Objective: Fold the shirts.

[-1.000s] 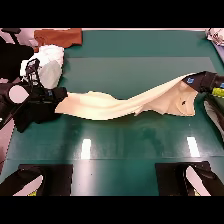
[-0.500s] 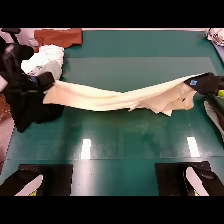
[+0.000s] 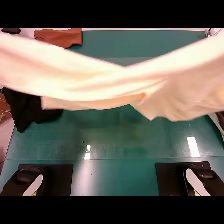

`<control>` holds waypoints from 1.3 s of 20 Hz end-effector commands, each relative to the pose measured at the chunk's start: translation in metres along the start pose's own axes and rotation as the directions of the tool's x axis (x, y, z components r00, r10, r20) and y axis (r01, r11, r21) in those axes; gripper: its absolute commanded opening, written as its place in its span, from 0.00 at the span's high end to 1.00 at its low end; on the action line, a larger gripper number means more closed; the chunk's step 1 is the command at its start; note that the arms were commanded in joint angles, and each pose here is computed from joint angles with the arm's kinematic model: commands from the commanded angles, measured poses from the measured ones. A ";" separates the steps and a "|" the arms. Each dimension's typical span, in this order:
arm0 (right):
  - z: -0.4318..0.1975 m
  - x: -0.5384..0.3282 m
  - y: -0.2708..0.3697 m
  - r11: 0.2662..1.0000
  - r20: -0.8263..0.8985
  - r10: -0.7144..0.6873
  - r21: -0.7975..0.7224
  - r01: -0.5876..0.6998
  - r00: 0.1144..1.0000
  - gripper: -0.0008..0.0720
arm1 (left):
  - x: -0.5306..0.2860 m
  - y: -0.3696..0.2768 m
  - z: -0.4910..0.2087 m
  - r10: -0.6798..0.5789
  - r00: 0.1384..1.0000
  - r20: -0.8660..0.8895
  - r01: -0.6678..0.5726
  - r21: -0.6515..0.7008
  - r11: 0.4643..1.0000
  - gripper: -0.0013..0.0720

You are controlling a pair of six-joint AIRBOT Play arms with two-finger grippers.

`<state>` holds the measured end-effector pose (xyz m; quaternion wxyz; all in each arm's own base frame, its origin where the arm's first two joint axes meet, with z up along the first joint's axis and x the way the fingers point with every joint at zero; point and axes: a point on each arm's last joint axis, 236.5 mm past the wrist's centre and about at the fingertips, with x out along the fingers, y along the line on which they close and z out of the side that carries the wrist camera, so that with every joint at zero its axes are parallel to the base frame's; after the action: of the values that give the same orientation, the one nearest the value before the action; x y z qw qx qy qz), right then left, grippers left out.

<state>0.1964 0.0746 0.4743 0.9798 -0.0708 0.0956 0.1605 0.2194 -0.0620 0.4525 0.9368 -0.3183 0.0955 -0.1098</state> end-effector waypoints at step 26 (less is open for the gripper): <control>-0.438 0.409 -0.145 0.788 -0.713 0.382 0.584 0.197 0.588 0.96 | 0.370 0.333 -0.277 0.418 0.766 -0.487 -0.439 0.078 0.895 0.93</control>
<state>0.5400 -0.0003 -0.0140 0.7849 0.2177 0.5659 0.1279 0.5429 -0.0792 -0.0068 0.8707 -0.2553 0.4201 0.0179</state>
